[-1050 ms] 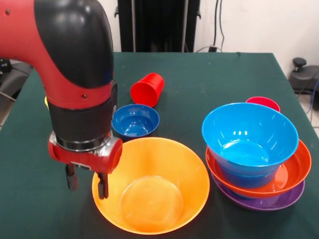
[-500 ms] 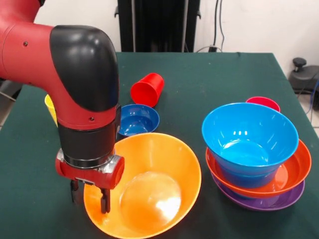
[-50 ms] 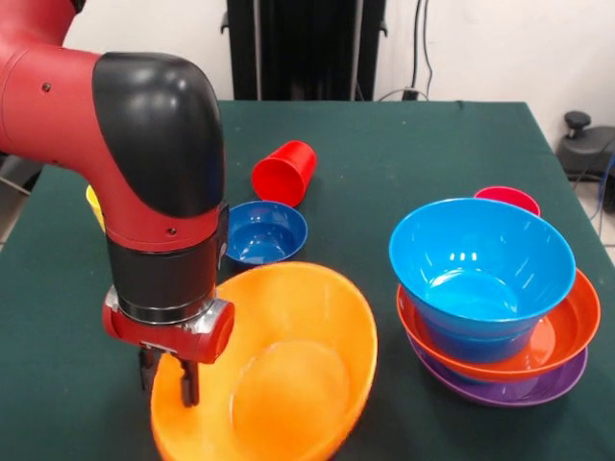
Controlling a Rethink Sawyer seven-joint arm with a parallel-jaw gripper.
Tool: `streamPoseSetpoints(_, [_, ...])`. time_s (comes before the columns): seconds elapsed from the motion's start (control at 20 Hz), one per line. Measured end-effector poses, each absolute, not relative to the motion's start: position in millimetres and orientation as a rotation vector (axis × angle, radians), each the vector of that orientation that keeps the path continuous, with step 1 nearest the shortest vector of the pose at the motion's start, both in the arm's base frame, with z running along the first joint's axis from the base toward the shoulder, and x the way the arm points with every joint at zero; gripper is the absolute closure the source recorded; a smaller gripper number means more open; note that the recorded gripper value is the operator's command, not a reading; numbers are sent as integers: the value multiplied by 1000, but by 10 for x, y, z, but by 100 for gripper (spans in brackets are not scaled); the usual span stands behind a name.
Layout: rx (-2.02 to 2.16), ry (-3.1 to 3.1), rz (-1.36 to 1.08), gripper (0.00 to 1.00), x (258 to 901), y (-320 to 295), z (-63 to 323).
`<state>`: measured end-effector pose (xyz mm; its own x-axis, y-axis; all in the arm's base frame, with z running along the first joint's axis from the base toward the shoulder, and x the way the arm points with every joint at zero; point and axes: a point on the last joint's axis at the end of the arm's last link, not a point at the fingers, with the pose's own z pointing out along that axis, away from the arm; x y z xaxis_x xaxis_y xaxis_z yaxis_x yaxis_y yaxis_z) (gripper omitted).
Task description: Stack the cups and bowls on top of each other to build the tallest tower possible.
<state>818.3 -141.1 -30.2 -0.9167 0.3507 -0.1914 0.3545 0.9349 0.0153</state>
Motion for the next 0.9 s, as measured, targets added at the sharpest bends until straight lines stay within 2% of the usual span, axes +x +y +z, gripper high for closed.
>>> streamPoseSetpoints(0.9, [524, 2883, -44, 100, 8260, -1327, -25])
